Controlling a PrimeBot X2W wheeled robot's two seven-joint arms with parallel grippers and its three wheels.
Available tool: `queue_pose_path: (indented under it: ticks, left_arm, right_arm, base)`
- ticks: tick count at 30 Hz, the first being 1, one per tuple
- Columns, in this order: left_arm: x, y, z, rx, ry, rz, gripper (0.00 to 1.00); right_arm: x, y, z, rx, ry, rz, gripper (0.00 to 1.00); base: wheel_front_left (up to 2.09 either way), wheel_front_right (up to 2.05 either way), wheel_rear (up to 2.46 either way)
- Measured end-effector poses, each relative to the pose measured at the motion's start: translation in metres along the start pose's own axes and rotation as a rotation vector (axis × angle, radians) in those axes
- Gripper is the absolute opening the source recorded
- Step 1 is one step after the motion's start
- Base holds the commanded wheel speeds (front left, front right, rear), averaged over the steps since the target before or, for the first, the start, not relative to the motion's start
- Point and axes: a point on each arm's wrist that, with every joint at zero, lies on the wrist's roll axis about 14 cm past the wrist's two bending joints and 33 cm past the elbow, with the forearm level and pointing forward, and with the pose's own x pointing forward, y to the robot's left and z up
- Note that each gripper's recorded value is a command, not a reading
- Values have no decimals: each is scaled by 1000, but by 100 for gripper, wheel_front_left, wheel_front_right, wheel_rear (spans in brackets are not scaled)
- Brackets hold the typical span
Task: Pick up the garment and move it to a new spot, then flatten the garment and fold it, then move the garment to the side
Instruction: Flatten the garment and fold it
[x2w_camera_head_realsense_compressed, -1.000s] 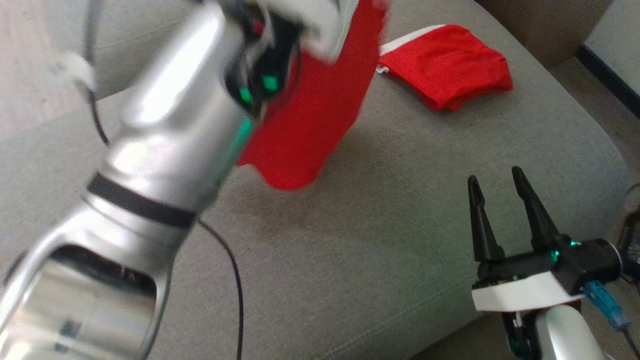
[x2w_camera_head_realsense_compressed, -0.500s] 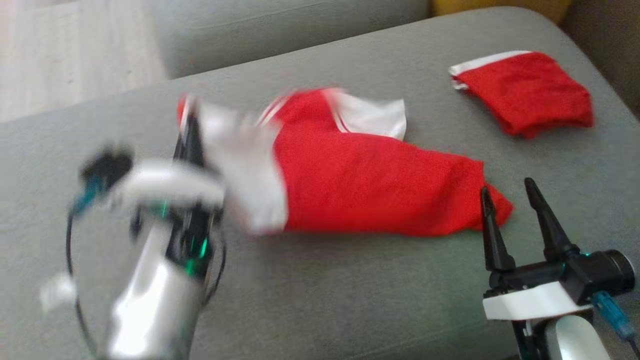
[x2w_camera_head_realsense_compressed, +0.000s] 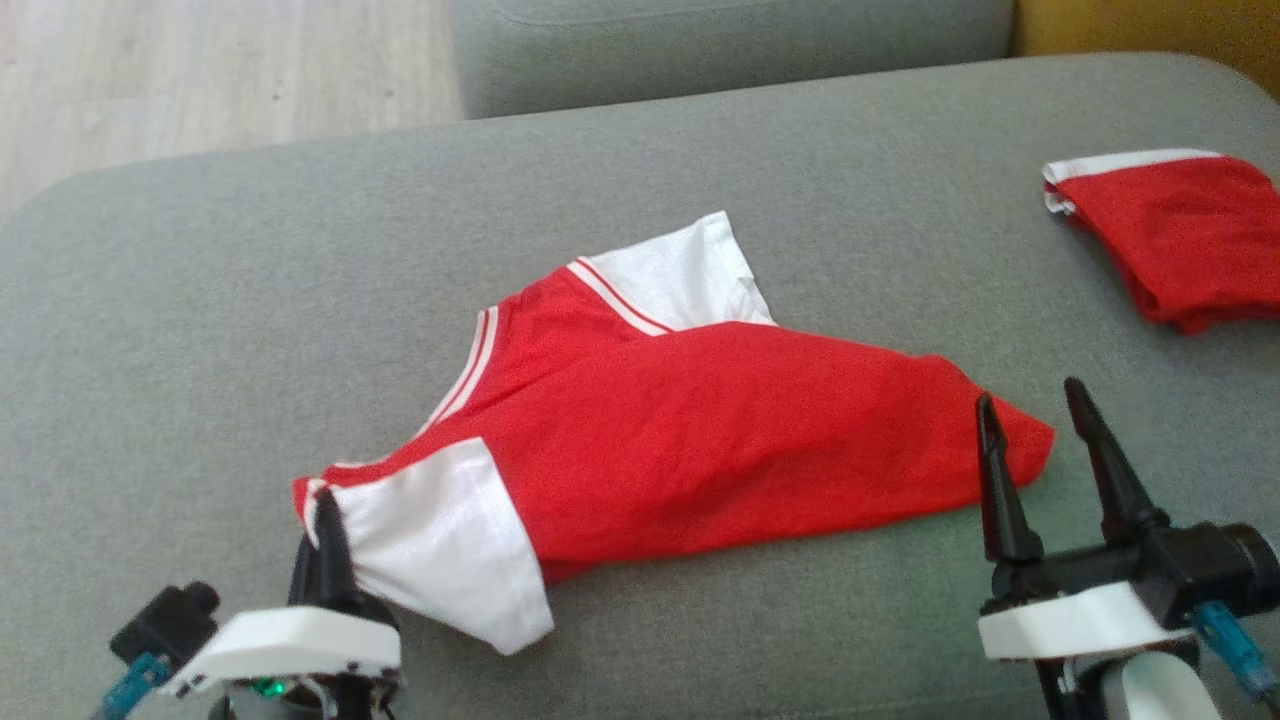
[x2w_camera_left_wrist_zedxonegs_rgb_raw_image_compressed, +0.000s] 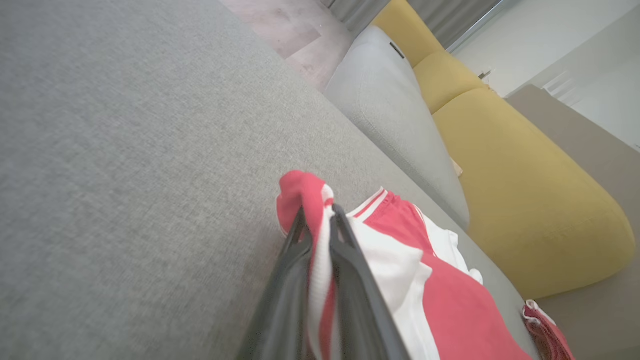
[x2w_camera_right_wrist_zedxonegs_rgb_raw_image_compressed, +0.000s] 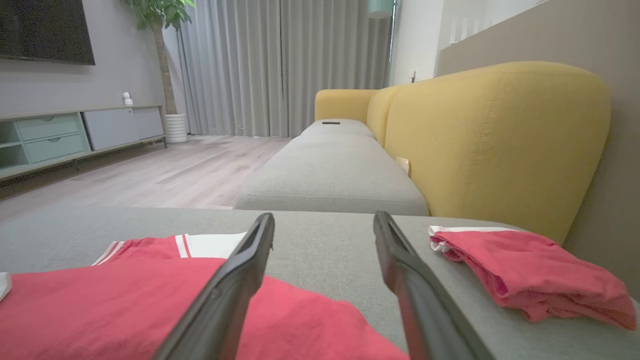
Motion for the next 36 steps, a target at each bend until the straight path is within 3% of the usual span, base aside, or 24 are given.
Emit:
queue_pose_path:
  ticks: [2,3,4,9,14,19,28,32,36]
  left_arm:
    - [-9,0,-1,28,1,-4,49]
    - [-12,0,-1,45,0,-1,85]
    - [-14,-2,1,77,-9,-5,100]
    - [-20,-36,33,380,-149,-117,100]
    - [-33,-62,5,614,-98,-290,100]
    - [-33,-60,-34,715,36,-367,100]
    - [44,-154,-62,963,130,-678,100]
    - [52,-170,-109,1061,291,-799,100]
    - [46,-179,-151,1083,392,-909,100]
  right_arm:
    - [-2,5,-4,5,12,15,100]
    - [-2,7,-4,6,14,20,100]
    - [-3,8,-4,6,13,24,100]
    - [-3,15,1,7,-1,43,100]
    - [-5,18,0,9,1,52,100]
    - [-12,19,-10,15,34,53,100]
    - [1,20,-16,9,50,57,100]
    - [10,11,-19,1,57,34,100]
    - [10,-1,-31,-5,93,1,100]
  base:
    - [0,0,0]
    - [0,0,0]
    - [0,0,0]
    - [0,0,0]
    - [0,0,0]
    - [0,0,0]
    - [0,0,0]
    - [0,0,0]
    - [0,0,0]
